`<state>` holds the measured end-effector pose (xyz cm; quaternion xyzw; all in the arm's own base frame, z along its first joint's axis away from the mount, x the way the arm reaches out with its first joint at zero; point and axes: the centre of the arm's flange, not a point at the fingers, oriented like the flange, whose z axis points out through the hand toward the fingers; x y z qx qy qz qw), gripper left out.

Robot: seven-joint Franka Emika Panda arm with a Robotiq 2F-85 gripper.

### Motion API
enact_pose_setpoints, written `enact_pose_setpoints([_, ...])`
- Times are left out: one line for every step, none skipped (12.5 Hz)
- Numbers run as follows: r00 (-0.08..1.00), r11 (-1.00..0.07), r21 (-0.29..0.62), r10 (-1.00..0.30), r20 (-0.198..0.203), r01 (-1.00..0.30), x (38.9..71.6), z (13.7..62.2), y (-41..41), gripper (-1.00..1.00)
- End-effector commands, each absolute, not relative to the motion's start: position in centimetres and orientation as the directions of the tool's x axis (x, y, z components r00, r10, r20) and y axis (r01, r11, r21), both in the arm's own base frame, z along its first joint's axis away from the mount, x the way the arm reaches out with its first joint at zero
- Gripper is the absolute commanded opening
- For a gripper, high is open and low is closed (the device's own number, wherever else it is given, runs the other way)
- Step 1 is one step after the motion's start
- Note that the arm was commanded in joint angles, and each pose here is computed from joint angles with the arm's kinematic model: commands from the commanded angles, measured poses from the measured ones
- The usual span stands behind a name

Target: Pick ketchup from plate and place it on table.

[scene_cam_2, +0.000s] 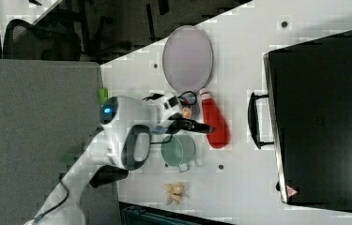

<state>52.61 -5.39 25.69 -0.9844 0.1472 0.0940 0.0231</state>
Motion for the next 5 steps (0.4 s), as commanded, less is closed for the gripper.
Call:
enact_pose_setpoints([0.910, -0.908, -0.061, -0.414, -0.010, -0.414, 56.4, 37.9, -4.7, 1.00])
enact_pose_setpoints([0.876, -0.874, -0.072, -0.483, 0.010, -0.481, 56.8, 41.3, -4.4, 1.00])
enact_pose_setpoints([0.837, -0.835, -0.079, -0.548, 0.017, -0.545, 57.0, 44.5, -4.2, 1.00])
enact_pose_setpoints([0.796, -0.794, -0.075, -0.606, 0.004, -0.604, 56.7, 47.4, -4.0, 1.00])
enact_pose_setpoints([0.759, -0.757, -0.049, -0.651, -0.020, -0.651, 56.1, 49.8, -3.9, 1.00])
